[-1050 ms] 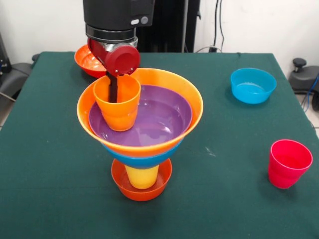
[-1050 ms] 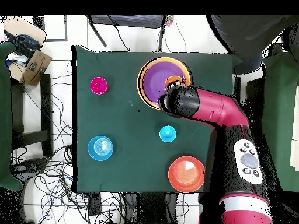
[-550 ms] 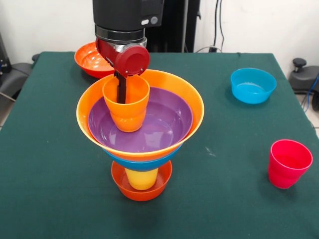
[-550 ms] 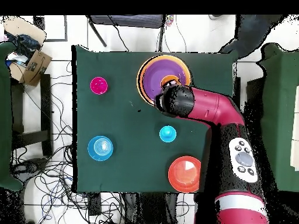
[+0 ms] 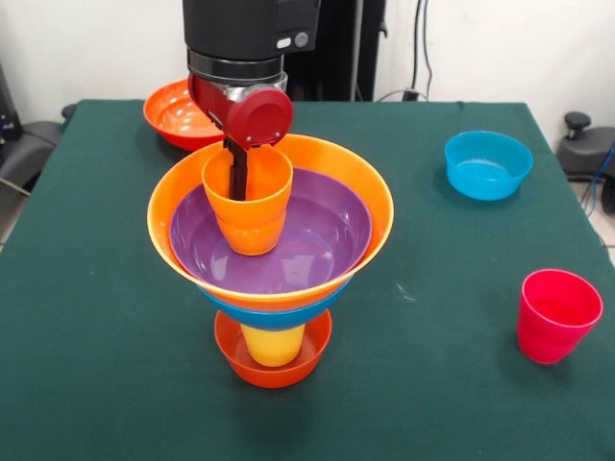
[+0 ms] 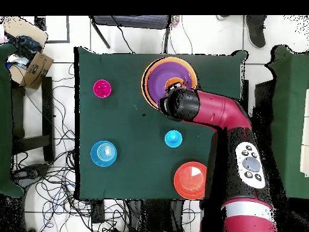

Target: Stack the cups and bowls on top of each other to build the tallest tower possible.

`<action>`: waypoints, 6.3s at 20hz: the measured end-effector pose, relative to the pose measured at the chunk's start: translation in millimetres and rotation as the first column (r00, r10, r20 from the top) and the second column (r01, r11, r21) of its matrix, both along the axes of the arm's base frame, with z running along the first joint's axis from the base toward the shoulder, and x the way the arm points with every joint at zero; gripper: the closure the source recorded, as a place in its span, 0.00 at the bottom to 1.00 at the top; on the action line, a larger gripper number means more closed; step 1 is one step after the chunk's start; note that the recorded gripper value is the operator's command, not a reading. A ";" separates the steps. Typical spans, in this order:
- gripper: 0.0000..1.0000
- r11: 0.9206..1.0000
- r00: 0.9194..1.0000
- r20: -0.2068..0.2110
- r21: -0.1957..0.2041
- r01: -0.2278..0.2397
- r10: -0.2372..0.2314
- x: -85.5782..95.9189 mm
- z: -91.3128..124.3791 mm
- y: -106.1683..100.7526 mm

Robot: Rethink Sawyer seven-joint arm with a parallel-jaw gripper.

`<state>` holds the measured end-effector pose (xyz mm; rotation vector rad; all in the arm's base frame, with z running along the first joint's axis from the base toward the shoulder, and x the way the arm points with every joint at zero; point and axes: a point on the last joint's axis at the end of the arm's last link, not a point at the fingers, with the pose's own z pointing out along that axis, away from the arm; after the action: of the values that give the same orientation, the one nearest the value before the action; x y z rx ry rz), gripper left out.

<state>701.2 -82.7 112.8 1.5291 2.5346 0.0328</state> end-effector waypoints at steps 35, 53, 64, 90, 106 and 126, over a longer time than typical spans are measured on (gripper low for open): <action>1.00 1.000 1.000 0.002 0.005 -0.022 0.022 2.7 -0.4 16.0; 1.00 1.000 1.000 0.023 -0.002 -0.021 0.021 12.7 5.1 12.3; 1.00 1.000 0.999 0.028 -0.004 -0.026 0.026 15.2 6.6 15.6; 0.00 0.999 0.999 0.029 -0.004 -0.035 0.035 16.1 6.9 22.0; 0.00 1.000 0.999 0.044 -0.004 -0.029 0.029 19.3 15.6 17.2; 0.00 0.999 0.999 0.009 0.039 -0.038 0.038 25.8 61.6 33.1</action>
<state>727.1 -49.6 174.4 1.4912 2.5713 0.0945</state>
